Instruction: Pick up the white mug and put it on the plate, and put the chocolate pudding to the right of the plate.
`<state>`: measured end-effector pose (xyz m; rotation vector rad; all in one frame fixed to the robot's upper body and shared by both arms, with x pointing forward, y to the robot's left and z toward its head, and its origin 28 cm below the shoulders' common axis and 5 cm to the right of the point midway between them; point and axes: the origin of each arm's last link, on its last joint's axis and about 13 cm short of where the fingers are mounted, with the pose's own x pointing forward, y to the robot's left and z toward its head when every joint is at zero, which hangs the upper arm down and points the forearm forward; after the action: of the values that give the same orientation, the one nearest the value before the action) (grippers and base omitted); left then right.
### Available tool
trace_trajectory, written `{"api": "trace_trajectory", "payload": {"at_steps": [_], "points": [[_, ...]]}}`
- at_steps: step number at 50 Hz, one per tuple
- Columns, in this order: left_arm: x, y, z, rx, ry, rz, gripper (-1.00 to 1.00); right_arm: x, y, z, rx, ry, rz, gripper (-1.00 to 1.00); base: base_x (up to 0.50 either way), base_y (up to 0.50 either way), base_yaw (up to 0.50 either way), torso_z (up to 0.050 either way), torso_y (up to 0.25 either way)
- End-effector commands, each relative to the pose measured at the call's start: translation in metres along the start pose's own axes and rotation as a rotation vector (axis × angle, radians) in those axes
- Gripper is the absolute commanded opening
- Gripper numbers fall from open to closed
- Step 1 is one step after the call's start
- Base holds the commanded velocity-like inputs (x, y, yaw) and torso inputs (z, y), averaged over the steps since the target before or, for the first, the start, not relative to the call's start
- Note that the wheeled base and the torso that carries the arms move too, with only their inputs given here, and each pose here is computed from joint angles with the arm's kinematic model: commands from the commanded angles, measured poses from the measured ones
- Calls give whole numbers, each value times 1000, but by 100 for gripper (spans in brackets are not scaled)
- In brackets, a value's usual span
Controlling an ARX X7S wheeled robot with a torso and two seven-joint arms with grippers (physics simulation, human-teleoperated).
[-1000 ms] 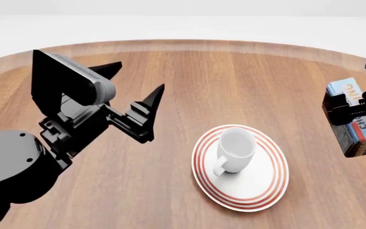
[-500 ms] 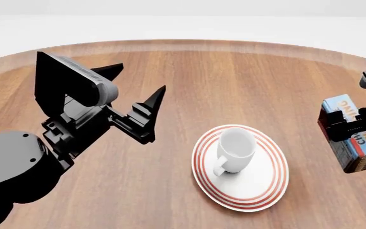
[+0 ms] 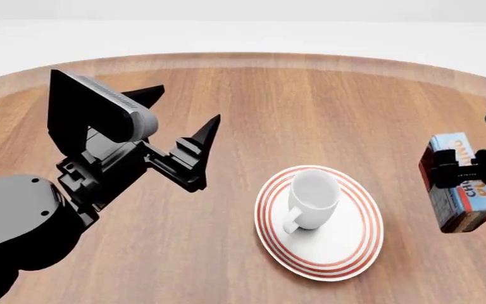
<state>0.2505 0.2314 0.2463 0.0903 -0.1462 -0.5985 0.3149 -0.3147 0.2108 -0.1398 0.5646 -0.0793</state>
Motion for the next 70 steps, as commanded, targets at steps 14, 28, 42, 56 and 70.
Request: {"api": "trace_trajectory", "payload": {"at_steps": [14,28,42,56,70], "points": [[5,-3,0,13,-18,-35,100,21,14,-14,-25,20,53,-100,0,0,0,0,0],[6,-5,-1,13,-12,-39,100,26,12,-29,-2,29,45,-100,0,0,0,0,0],[6,-6,-2,13,-9,-37,100,30,14,-37,1,34,46,-100,0,0,0,0,0],[7,-6,-3,13,-7,-36,100,33,14,-42,-1,46,44,100,0,0,0,0,0],[7,-5,-3,15,-8,-35,100,34,14,-44,-8,53,38,100,0,0,0,0,0]]}}
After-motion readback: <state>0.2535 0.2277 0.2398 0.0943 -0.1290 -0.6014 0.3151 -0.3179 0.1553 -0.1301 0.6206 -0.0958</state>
